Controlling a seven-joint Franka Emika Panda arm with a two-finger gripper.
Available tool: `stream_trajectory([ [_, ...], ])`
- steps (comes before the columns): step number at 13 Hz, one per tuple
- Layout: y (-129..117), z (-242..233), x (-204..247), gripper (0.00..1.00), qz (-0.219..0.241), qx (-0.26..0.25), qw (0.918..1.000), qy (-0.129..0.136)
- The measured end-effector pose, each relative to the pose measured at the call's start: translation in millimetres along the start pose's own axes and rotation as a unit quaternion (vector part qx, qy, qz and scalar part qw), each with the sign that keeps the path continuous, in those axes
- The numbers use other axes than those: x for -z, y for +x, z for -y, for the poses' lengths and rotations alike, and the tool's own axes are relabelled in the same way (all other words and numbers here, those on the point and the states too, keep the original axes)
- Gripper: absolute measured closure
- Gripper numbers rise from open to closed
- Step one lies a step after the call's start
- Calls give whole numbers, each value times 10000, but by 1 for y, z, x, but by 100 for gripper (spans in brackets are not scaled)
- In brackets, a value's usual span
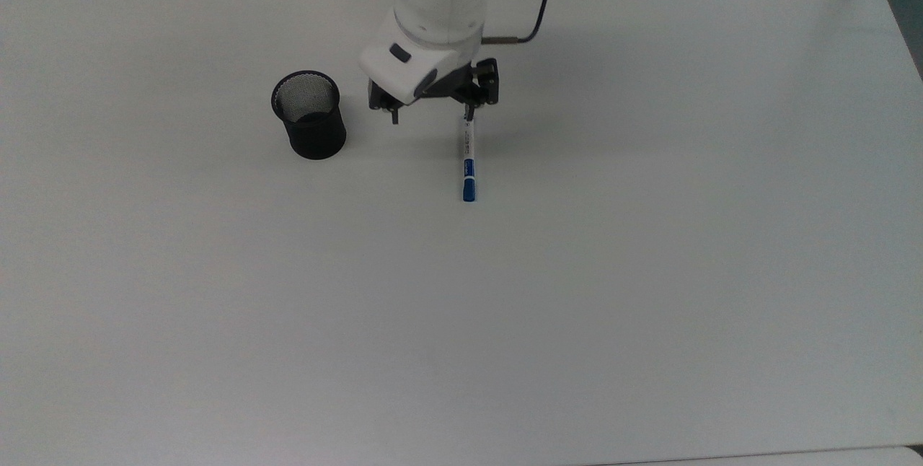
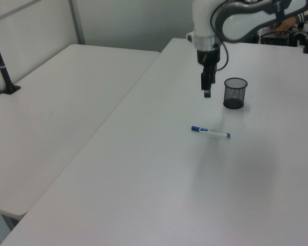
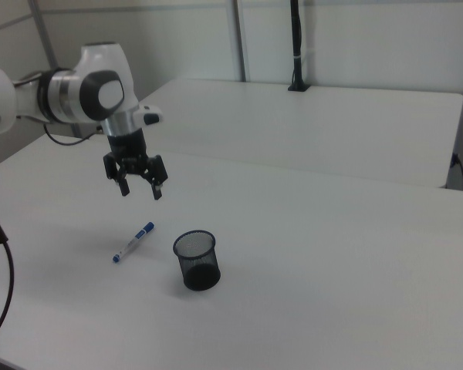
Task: Insert the marker
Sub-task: 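Lower the open gripper over the blue-capped white marker, then close the gripper on the marker and lift it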
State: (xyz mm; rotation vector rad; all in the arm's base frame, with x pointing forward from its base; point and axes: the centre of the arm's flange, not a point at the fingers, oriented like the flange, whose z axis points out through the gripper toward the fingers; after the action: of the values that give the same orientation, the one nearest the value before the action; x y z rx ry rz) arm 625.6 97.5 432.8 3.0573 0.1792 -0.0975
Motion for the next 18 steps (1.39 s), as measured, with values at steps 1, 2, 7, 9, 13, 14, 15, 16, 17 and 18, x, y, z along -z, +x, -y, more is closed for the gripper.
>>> stream_trajectory([
  [1,5,10,-16,1,22,-68,10000,-2],
  [2,10,18,-29,0,42,-133,9999,-5],
  [7,27,41,-70,12,-110,-547,9984,25],
  [9,34,45,-82,25,-260,-813,9963,66],
  [13,39,47,-99,32,-269,-939,9952,79],
  [14,39,48,-103,32,-240,-942,9952,73],
  [15,40,48,-109,33,-207,-943,9953,67],
  [16,41,49,-112,34,-209,-939,9953,69],
  [17,42,51,-113,37,-266,-941,9952,83],
  [18,43,52,-113,50,-305,-966,9948,94],
])
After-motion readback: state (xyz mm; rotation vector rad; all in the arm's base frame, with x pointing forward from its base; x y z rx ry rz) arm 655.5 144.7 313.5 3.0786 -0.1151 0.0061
